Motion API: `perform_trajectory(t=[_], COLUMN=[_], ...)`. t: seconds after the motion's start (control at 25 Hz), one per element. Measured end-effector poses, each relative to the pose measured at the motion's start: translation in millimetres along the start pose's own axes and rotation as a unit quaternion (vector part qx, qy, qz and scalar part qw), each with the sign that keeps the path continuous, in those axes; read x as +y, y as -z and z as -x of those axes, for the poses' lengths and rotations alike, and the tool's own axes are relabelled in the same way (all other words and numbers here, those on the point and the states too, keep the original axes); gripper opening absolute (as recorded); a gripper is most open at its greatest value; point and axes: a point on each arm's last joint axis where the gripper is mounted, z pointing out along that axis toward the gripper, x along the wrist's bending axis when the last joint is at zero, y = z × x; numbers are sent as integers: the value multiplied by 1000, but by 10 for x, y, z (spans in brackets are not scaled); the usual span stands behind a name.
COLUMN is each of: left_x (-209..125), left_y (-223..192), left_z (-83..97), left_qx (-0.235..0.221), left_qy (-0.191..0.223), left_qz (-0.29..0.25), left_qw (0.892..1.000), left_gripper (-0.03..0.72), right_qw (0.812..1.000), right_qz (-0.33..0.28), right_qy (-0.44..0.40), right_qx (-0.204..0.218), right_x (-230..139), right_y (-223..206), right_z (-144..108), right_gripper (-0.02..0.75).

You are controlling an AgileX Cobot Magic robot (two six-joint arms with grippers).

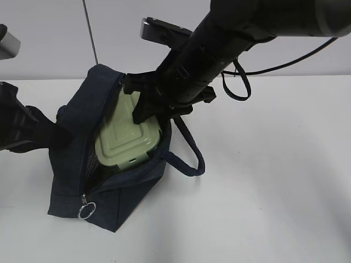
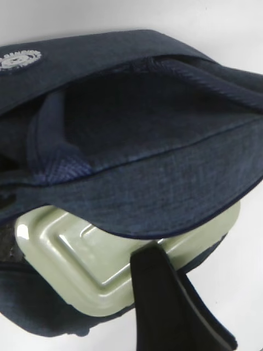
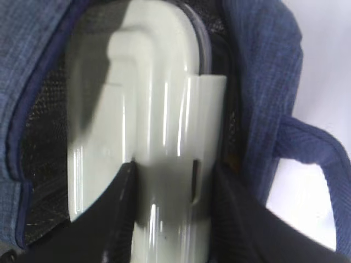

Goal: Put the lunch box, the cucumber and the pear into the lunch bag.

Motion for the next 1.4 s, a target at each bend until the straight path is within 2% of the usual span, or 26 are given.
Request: perform_trajectory(t=[0.2,0.44,0.72,1.0,1.4], left_x=[-2,-2,-2,-3,-5], left_y=[0,0,0,0,0], left_z=[1,0,-1,-5,-6], left_qx=[0,0,0,3,3], left_qy=[0,-1,-2,-5,-6], left_qz=[-1,-1,-1,-2,-3], left_qw=[1000,1000,1000,1000,1000], left_gripper=[2,2,2,2,2], right_qw=[1000,1000,999,997,993], right_qz=[-8,-11,10,18,-5], right_qy=[-4,23,47,62,118], right_qx=[-1,6,21,34,-10], right_x=[-11,-38,67,160,253], right_y=[-105,-190,-110,5,210], right_z=[22,-104,-202,-292,-327], right_gripper=[264,272,428,457,460])
